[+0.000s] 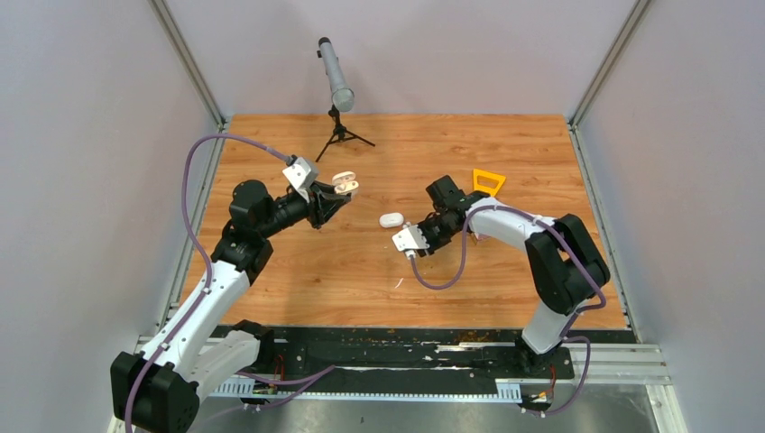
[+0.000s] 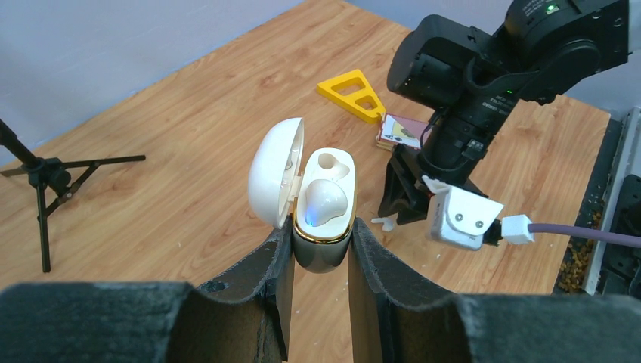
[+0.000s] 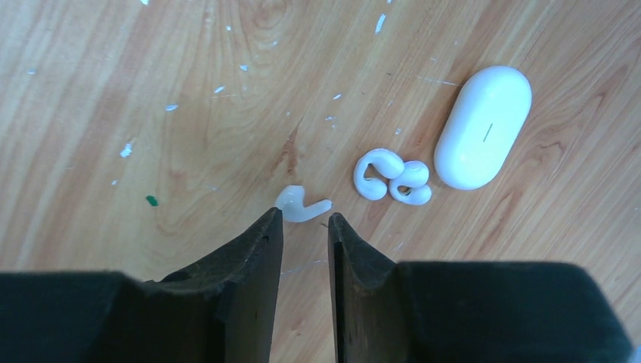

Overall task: Insert the wireless bluetooth earbuds into the charging case
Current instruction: Pick up the earbud from the center of the board.

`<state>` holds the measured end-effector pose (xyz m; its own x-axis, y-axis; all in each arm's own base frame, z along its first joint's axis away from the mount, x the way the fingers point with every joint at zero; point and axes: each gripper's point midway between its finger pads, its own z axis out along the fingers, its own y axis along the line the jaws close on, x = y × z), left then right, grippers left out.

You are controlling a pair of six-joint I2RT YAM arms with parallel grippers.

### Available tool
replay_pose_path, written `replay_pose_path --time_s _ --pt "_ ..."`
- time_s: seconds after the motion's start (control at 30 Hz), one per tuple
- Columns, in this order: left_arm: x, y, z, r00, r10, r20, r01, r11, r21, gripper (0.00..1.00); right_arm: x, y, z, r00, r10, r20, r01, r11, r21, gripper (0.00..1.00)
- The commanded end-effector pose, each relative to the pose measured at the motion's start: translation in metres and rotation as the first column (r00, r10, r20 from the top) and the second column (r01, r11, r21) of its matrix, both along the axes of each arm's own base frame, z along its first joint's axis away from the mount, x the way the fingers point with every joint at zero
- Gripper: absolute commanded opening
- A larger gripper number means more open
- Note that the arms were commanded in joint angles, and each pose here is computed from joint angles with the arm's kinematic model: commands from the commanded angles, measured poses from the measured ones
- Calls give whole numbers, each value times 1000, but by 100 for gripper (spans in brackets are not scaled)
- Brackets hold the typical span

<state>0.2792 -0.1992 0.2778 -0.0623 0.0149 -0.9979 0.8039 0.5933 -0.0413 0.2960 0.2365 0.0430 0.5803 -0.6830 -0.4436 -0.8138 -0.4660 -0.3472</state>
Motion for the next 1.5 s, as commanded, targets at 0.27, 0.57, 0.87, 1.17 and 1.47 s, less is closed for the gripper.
replay_pose_path --time_s 0.27,0.57,0.87,1.17,1.47 --pt "6 4 21 998 22 66 -21 1000 -22 0 -4 -1 -12 980 196 -26 -198 973 -123 28" --pt "5 4 20 998 24 62 -23 999 -25 0 -7 5 -17 976 215 -27 -216 966 -139 29" --pt "5 4 21 998 24 65 -23 999 -24 0 -10 -1 -29 981 162 -111 -182 961 -209 24" --pt "4 4 21 998 21 63 -20 999 -27 0 -12 -14 -34 977 61 -202 -122 945 -303 30" --pt "4 3 22 998 18 65 -16 999 -29 0 -15 -26 -36 970 33 -242 -124 920 -372 32"
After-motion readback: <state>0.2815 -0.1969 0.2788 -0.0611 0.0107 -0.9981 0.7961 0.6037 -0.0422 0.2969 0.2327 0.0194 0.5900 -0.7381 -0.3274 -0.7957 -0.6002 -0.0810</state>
